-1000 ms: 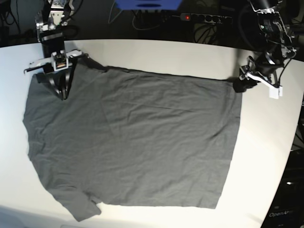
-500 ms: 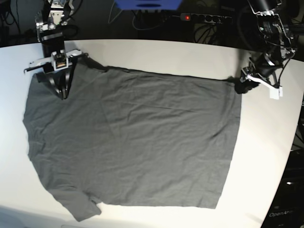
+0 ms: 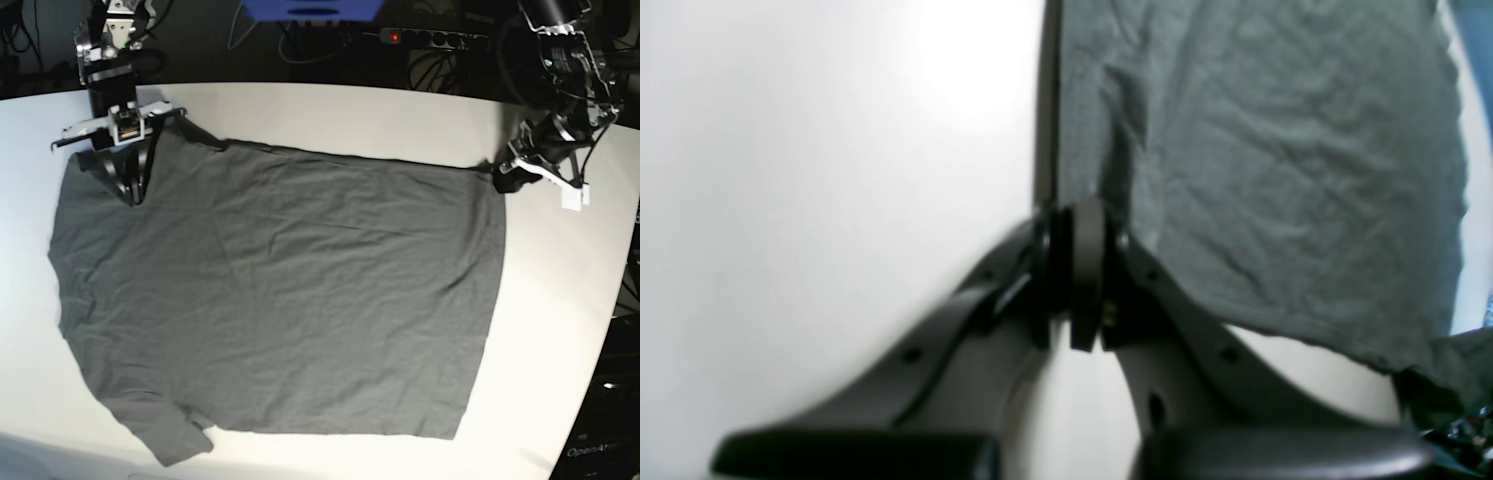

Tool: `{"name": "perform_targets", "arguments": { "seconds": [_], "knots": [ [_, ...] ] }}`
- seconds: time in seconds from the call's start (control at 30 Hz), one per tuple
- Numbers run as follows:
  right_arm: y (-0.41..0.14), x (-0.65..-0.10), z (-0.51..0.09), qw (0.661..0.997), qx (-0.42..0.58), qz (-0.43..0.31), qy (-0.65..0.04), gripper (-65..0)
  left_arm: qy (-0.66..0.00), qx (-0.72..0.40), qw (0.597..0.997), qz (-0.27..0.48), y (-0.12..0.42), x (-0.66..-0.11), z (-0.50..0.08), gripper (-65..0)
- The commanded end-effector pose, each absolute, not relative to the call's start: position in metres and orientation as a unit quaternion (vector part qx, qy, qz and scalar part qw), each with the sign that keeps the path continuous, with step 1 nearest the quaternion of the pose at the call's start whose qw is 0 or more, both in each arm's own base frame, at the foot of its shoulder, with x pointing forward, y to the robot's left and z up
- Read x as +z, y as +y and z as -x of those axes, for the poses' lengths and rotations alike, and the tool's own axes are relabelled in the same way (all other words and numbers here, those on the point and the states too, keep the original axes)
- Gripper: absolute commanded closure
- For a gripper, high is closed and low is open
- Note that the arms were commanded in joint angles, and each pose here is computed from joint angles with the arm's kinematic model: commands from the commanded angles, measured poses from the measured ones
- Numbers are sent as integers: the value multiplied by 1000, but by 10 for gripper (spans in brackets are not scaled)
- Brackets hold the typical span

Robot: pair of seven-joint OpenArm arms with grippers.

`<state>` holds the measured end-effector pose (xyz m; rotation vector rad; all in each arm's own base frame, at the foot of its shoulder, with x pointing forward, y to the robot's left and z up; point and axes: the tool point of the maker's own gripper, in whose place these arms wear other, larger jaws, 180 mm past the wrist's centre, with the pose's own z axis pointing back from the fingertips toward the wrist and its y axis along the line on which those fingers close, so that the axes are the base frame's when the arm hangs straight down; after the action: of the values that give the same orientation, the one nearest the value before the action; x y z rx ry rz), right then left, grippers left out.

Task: Fold the T-shirt properly
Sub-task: 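Hold the shirt edge with both grippers, tightening the left gripper's pinch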

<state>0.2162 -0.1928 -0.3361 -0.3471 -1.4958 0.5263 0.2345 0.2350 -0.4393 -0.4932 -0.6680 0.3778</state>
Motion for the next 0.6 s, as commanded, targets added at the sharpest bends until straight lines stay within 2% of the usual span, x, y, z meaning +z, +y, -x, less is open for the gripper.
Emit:
{"name": "perform_targets", "arguments": {
  "seconds": [0.0,0.47,0.57],
  "knots": [
    [-193,-325,-217,672,234,158,-685,-15,-303,171,911,223,238,-442,-227,-42],
    [-186,-321,-230,656,280,171,-680,-13,-361,168,878,265,233,-403,-254,-42],
    [-184,-309,-236,642,282,177,-690,-13,-384,157,870,266,231,-386,-264,-42]
  ]
}}
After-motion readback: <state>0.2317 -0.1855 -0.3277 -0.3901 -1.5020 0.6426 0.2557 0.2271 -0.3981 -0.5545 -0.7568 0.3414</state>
